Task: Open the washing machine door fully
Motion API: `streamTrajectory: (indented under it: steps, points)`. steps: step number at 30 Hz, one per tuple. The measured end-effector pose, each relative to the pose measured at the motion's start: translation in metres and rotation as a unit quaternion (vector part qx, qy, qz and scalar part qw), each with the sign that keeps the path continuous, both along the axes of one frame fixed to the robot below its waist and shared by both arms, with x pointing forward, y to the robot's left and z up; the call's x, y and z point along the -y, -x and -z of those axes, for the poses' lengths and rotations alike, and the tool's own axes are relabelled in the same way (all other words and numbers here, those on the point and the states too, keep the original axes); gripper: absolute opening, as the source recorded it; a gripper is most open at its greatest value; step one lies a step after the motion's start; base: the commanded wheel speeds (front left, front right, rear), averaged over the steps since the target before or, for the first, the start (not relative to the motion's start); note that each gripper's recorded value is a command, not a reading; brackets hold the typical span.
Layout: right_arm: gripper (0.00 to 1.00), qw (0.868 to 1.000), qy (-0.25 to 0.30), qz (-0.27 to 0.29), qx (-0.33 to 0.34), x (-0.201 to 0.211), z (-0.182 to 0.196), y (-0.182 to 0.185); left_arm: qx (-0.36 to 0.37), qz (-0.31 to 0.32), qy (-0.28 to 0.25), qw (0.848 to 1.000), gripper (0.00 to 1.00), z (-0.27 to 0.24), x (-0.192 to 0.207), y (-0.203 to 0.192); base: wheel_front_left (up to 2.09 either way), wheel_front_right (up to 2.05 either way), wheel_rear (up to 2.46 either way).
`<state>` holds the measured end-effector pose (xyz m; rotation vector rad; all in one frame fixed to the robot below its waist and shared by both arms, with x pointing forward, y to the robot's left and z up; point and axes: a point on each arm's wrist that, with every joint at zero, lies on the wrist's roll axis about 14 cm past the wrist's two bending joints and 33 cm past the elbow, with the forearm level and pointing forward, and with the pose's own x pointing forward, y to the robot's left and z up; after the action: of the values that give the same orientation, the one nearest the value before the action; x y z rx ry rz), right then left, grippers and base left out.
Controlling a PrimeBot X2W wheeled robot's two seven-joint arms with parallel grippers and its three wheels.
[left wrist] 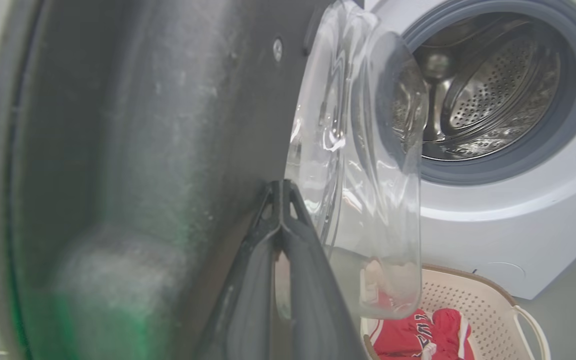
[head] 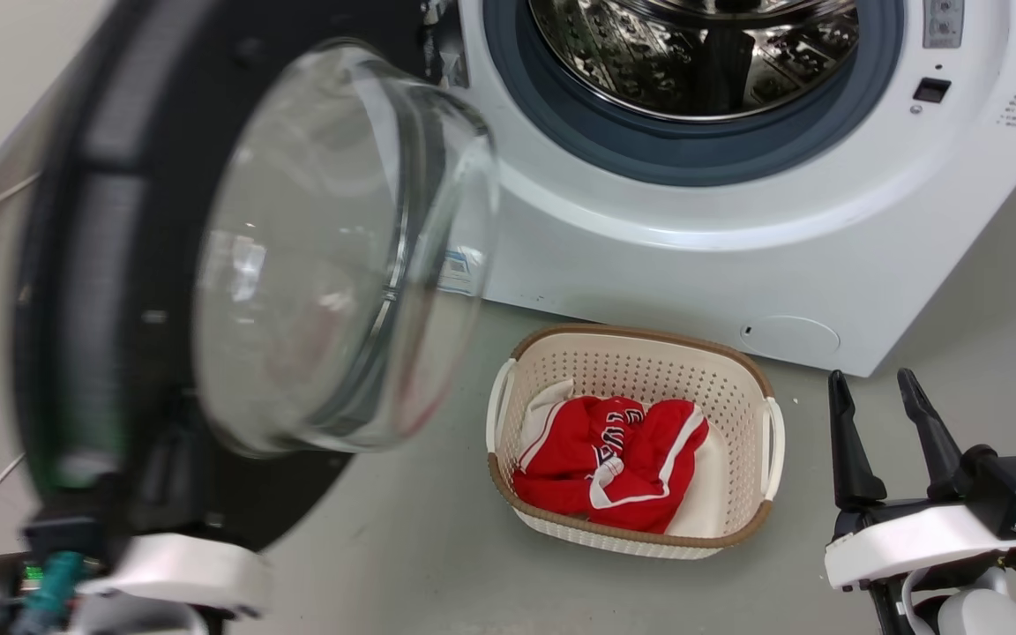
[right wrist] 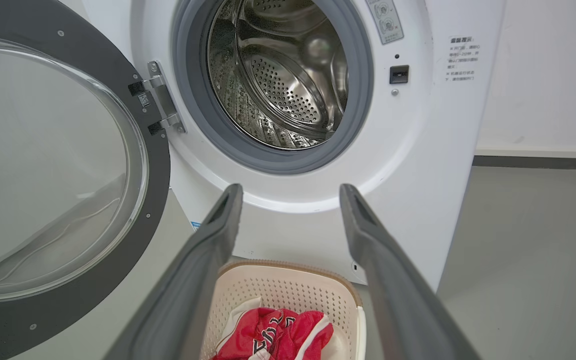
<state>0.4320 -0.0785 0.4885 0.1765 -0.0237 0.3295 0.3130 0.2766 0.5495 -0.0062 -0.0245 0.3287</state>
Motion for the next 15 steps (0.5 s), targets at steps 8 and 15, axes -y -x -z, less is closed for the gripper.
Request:
streamTrajectory:
  steps: [8,15]
  points:
    - [1.00,1.000,0.003,0.022,-0.007,0.015,0.007,-0.007,0.011,-0.088,-0.012,0.996,0.00,0.007,-0.072,-0.004,0.00,0.00,0.00]
    - [1.00,0.999,0.008,0.035,-0.015,0.025,0.014,-0.012,0.026,-0.131,-0.037,0.990,0.00,0.005,-0.124,-0.009,0.00,0.00,0.00]
